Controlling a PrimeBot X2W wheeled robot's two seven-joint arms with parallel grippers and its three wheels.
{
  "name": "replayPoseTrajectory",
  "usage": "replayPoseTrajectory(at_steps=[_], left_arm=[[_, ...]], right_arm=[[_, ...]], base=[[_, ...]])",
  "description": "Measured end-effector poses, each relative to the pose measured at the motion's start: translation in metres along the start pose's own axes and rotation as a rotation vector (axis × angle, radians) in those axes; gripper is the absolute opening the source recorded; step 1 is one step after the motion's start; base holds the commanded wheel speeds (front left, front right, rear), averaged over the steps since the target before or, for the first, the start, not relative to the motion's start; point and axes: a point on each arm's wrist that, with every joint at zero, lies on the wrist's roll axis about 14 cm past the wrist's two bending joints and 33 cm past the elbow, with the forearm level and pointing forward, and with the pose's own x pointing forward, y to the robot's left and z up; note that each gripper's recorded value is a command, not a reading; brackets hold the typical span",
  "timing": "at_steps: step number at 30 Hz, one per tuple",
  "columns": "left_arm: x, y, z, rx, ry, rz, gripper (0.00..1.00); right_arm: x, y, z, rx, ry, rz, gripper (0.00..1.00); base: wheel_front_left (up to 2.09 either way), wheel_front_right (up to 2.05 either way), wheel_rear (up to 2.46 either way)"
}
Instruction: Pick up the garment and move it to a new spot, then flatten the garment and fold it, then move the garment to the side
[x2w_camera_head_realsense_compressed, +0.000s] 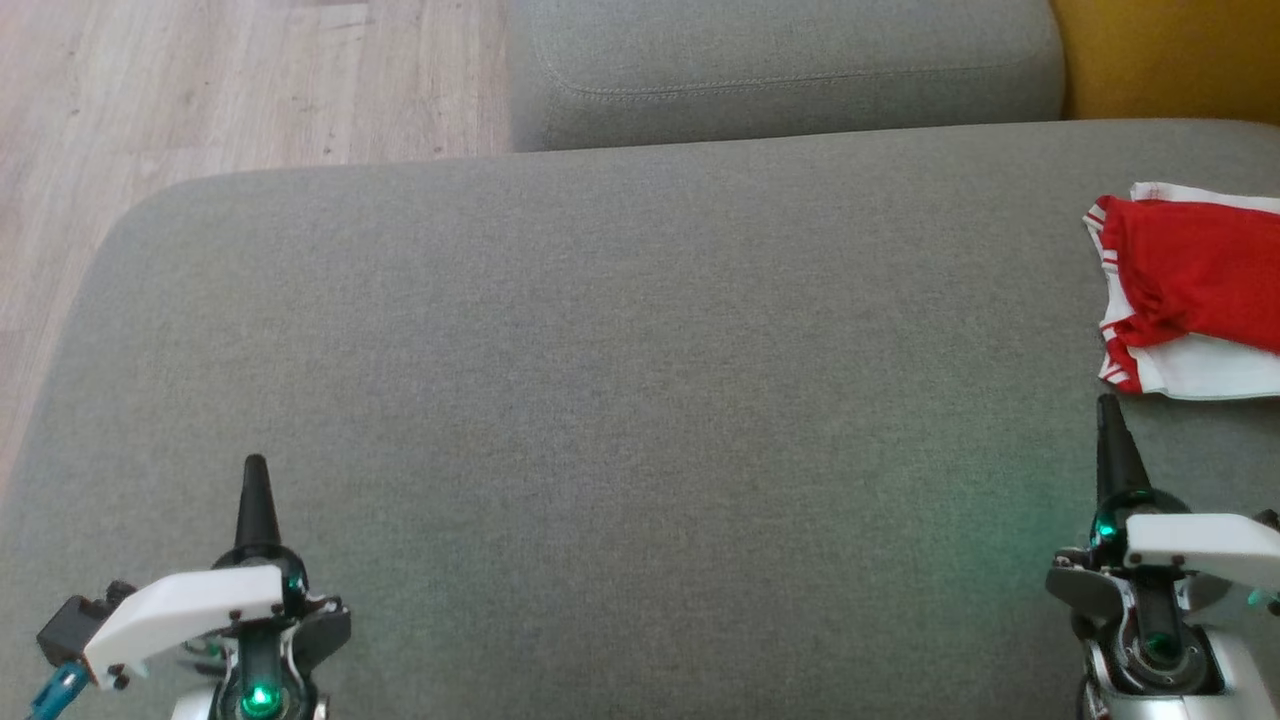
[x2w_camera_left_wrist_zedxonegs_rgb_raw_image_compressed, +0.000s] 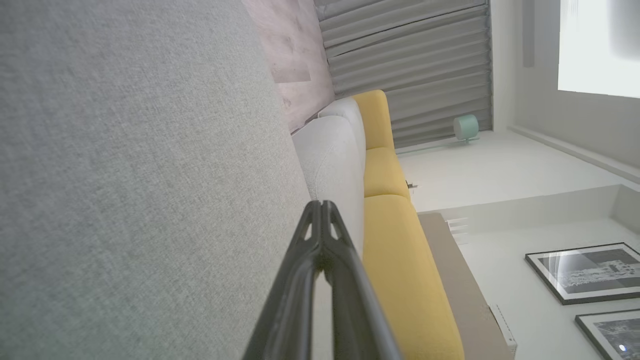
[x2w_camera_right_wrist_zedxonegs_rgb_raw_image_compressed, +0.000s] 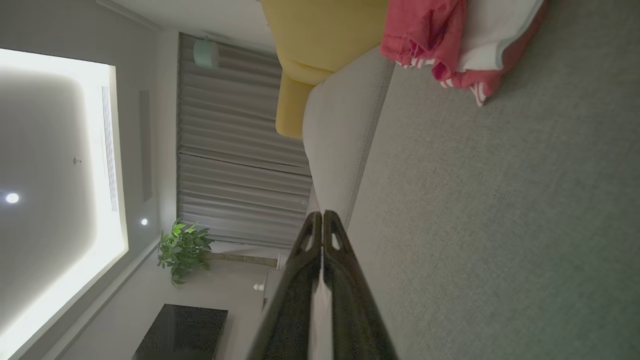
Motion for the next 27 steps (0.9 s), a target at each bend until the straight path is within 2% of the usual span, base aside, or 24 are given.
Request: replayPoseTrajectory(at_steps=[22, 27], left_arm=[[-0.004, -0.008, 0.008, -0.221, -0.001, -0.051, 0.00], [-0.004, -0.007, 0.008, -0.226, 0.002, -0.050, 0.00]], right_arm=[[-0.005, 0.009, 0.010, 0.238, -0.009, 0.041, 0.00], [-0.005, 0.009, 0.011, 0.243, -0.012, 0.044, 0.00]], base=[[0.00, 0.00, 0.00], [0.00, 0.00, 0.00]])
